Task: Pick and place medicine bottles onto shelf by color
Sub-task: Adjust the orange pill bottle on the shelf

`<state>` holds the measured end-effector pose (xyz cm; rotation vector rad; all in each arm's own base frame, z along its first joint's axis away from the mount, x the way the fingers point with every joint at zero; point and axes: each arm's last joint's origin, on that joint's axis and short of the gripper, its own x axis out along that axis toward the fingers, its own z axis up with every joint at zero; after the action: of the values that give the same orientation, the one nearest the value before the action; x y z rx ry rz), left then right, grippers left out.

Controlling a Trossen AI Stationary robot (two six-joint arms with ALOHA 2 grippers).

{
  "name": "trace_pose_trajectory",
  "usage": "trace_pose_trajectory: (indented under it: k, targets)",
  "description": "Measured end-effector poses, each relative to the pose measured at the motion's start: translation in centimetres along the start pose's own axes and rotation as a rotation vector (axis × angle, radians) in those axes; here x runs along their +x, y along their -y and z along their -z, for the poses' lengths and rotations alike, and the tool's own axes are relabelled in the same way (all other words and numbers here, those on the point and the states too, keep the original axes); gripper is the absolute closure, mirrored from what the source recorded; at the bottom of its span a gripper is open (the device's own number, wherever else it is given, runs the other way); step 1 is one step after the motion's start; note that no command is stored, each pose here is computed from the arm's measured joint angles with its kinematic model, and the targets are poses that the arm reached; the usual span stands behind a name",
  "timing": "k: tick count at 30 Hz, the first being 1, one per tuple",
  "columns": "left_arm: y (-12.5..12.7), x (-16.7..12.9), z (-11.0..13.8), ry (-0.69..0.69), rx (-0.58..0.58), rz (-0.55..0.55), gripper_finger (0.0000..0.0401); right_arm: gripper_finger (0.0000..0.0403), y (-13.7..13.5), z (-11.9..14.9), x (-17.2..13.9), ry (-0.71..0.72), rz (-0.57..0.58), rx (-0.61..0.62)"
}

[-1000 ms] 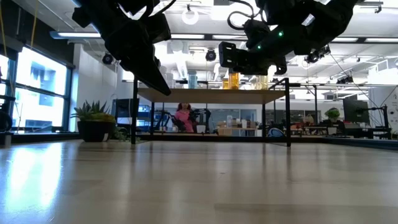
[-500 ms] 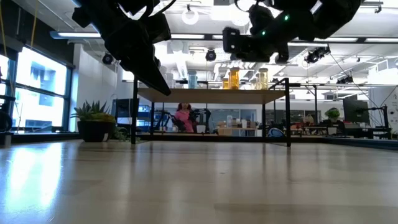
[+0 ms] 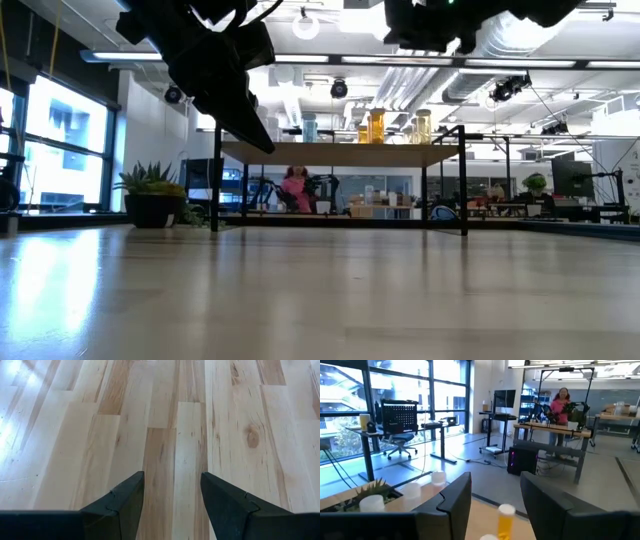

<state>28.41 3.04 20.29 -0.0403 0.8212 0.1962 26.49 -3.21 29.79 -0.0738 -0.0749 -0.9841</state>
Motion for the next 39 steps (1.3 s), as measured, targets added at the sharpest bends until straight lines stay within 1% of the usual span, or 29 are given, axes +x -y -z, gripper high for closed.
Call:
trace_pose_trajectory:
  k: [4,7,10,12,18,20,24,29,31,34,39]
  targets:
    - [0.0,0.0,0.0,0.000,0.000,0.000,0.0215,0.0240,1.5,-1.2,0.1,0.019,-0.007,-0.008]
    - [0.0,0.0,0.0,0.000,-0.003,0.000,0.0215,0.0240,2.2,-2.3,0.4,-0.009,-0.004,-0.048]
    - [0.0,0.0,0.0,0.000,-0.009,0.000,0.0215,0.0240,2.6,-3.7,1.2,-0.077,-0.011,-0.110]
    - [0.0,0.0,0.0,0.000,-0.009,0.000,0.0215,0.0240,3.0,-4.8,1.7,-0.137,-0.025,-0.130]
    - [0.0,0.0,0.0,0.000,-0.011,0.000,0.0215,0.0240,4.3,-7.5,2.9,-0.286,-0.137,-0.114]
    - [0.0,0.0,0.0,0.000,-0.011,0.000,0.0215,0.0240,4.8,-7.8,3.1,-0.322,-0.162,-0.118]
    - [0.0,0.0,0.0,0.000,-0.011,0.000,0.0215,0.0240,5.4,-7.9,3.6,-0.364,-0.262,-0.101]
    - [0.0,0.0,0.0,0.000,-0.026,0.000,0.0215,0.0240,5.8,-7.7,4.1,-0.400,-0.361,-0.042]
    - [0.0,0.0,0.0,0.000,-0.034,0.000,0.0215,0.0240,6.0,-7.4,4.3,-0.423,-0.370,-0.034]
    - [0.0,0.0,0.0,0.000,-0.038,0.000,0.0215,0.0240,6.1,-7.3,4.6,-0.419,-0.381,-0.027]
    - [0.0,0.0,0.0,0.000,-0.045,0.000,0.0215,0.0240,6.3,-8.0,5.3,-0.345,-0.389,0.014]
